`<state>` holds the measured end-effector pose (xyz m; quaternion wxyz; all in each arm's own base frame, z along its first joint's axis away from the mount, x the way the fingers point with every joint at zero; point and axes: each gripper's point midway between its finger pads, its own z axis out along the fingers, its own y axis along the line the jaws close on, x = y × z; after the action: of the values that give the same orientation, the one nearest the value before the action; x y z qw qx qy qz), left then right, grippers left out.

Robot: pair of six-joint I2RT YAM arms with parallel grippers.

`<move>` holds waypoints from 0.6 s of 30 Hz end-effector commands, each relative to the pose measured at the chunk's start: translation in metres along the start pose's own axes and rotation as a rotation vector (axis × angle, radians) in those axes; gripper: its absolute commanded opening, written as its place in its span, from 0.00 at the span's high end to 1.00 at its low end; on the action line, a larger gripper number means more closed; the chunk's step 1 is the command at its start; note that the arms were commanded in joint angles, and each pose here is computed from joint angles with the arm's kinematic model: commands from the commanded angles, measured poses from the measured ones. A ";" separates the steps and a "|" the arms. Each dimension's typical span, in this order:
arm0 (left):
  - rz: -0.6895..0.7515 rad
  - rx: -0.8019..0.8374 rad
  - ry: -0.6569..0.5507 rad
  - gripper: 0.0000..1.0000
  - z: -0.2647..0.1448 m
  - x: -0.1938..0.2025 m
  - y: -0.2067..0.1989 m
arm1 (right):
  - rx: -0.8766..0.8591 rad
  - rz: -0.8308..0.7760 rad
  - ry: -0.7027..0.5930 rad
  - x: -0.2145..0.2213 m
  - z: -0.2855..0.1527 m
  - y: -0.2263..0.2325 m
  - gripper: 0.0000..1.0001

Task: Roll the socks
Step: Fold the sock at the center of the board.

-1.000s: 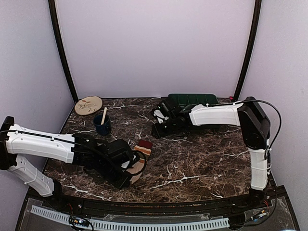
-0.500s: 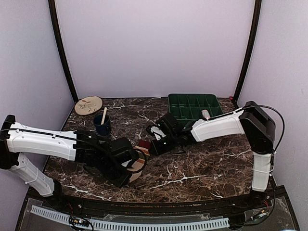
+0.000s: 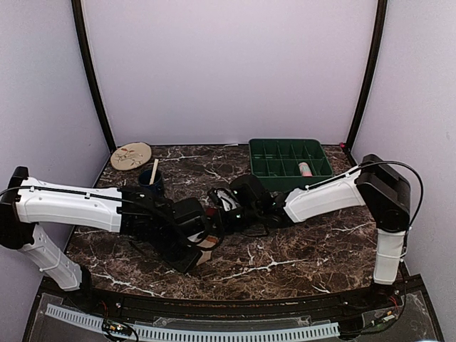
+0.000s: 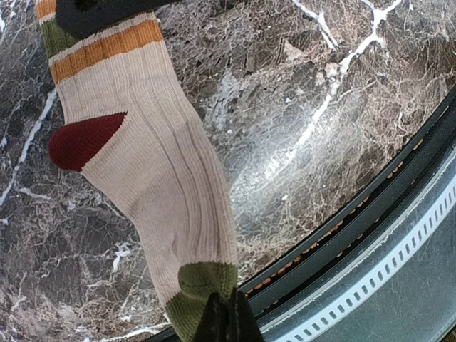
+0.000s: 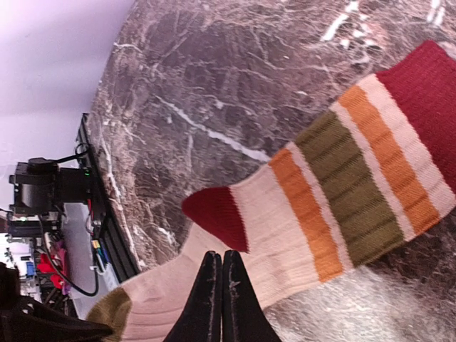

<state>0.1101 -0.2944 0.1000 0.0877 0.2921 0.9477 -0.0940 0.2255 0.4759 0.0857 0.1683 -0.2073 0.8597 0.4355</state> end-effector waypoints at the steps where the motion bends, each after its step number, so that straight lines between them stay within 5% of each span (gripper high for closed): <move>1: 0.031 -0.037 0.003 1.00 -0.009 -0.002 0.003 | -0.085 0.040 0.002 0.005 0.010 0.015 1.00; 18: 0.107 -0.088 -0.019 1.00 -0.030 -0.023 0.000 | -0.022 0.126 0.082 0.052 0.036 -0.024 1.00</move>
<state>0.1221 -0.3021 0.1230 0.1056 0.3158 0.9403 -0.0701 0.1981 0.4794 0.0301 0.0996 -0.1761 0.8749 0.4401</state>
